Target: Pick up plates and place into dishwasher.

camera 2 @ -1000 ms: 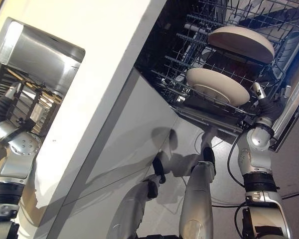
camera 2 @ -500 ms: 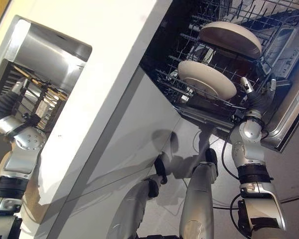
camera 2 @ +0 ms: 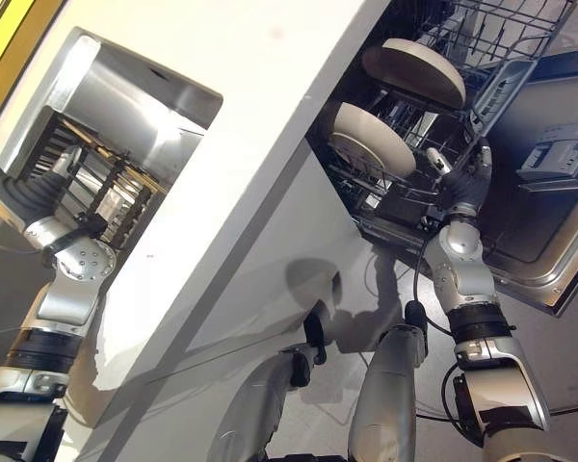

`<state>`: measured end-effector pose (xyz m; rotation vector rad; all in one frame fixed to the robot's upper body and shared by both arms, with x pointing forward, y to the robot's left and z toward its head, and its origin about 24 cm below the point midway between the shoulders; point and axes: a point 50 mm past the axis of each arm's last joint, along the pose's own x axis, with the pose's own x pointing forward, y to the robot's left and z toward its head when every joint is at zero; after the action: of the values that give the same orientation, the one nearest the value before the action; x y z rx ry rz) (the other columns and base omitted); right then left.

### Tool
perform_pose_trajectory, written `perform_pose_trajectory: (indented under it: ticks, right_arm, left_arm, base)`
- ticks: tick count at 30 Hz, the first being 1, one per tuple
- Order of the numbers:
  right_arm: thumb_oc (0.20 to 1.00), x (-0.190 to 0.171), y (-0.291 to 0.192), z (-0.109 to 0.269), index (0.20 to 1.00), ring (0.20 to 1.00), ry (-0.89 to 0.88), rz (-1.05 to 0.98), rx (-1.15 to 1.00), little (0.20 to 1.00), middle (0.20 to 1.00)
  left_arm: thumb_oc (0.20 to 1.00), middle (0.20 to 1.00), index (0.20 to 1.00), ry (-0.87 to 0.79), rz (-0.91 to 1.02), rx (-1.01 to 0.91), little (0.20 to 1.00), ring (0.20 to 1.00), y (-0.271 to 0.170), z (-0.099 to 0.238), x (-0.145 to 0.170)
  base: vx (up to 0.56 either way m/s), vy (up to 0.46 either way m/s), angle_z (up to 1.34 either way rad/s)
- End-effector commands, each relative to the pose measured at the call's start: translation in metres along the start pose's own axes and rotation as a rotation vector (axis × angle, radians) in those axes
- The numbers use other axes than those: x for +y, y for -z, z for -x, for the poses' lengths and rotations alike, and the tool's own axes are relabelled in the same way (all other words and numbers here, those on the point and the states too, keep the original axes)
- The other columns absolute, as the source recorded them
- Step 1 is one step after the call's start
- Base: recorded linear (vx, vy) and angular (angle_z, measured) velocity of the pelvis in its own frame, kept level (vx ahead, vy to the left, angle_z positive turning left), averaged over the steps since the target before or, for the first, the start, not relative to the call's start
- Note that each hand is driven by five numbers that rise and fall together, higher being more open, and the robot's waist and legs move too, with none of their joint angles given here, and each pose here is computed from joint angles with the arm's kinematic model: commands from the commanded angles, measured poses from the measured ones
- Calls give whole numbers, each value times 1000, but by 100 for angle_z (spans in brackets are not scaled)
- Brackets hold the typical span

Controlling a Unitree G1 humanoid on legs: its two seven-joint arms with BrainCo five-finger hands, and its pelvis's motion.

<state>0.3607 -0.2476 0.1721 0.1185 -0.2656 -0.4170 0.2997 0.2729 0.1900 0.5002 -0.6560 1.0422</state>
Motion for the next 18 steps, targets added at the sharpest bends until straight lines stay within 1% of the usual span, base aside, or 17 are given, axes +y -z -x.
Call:
perform_pose_trajectory:
  ticks: [1,18]
  right_arm:
    - [1000,98,-108,0,1000,1000,-378,-88,-385,1000,1000]
    - [1000,95,-120,-11,1000,1000,-395,-68,-400,1000,1000]
  left_arm:
    - [1000,1000,1000,77,94,56,1000,1000,-5,35,-9]
    - [1000,1000,1000,111,121,92,1000,1000,4,51,-1]
  base:
    - [55,80,6]
    - [38,61,10]
